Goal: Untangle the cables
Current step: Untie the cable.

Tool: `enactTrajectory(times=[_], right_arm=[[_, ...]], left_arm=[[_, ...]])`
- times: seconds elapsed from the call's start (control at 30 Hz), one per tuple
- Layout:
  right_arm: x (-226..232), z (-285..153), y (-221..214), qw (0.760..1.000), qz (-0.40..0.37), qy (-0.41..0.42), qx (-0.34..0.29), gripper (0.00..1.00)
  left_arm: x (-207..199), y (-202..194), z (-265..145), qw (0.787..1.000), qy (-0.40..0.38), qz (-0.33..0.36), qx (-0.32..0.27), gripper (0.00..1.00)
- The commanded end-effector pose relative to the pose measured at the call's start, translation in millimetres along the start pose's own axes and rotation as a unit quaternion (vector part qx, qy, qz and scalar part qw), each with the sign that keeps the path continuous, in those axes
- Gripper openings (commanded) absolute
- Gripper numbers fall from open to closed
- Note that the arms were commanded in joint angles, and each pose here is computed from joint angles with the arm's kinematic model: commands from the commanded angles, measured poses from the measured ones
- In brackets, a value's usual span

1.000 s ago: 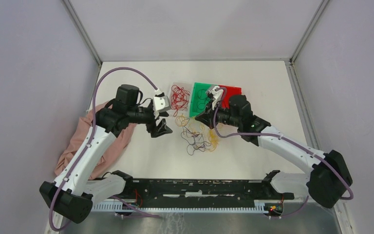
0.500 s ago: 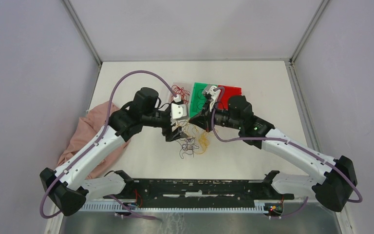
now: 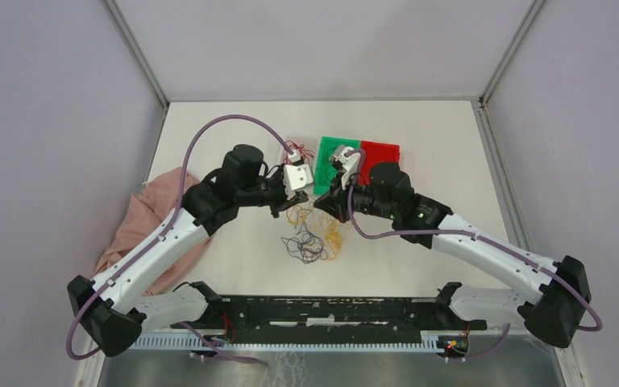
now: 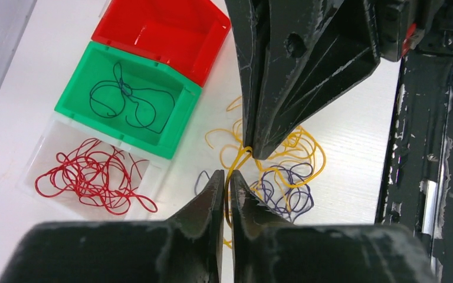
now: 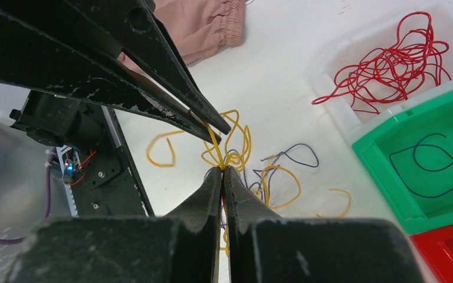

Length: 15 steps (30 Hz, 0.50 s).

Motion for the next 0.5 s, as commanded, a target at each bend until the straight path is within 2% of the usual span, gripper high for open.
enactTrajectory(times=[0.0,0.07,0.17,0.23,0.33,0.47], right_arm=[[9.6,-5.6,24.5,0.999,-0.016,0.002,-0.037,0.09],[8.9,-5.9,22.8,0.999,-0.015,0.0,-0.034,0.14],[5.8,-7.1,21.7,0.999,-0.014,-0.009,-0.037,0.35],[1.4,-10.2,24.6,0.998,-0.01,-0.025,-0.054,0.45],[-1.0,-17.8,37.1,0.994,-0.005,-0.04,-0.1,0.61],[11.6,-27.7,61.9,0.982,-0.008,-0.008,-0.189,0.7]], left_arm=[[10.4,3.2,-4.2,0.999,0.032,0.029,-0.001,0.11],[12.8,4.4,-5.9,0.999,0.04,0.033,-0.001,0.1],[21.7,11.7,-10.9,0.997,0.062,0.044,-0.005,0.09],[27.7,20.9,-15.7,0.996,0.071,0.054,-0.012,0.08],[36.6,39.3,-23.1,0.995,0.078,0.051,-0.027,0.04],[41.1,65.1,-30.0,0.996,0.07,0.007,-0.056,0.03]])
Point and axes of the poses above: each gripper's point midway between its finger pads, its own z axis out along the fingers, its own x axis along the line the jaws close on, y = z × x, the point moved 3 cm from there along -z, back along the fingers, and after that the axes turned 15 degrees about z, right-handed, at the moved point
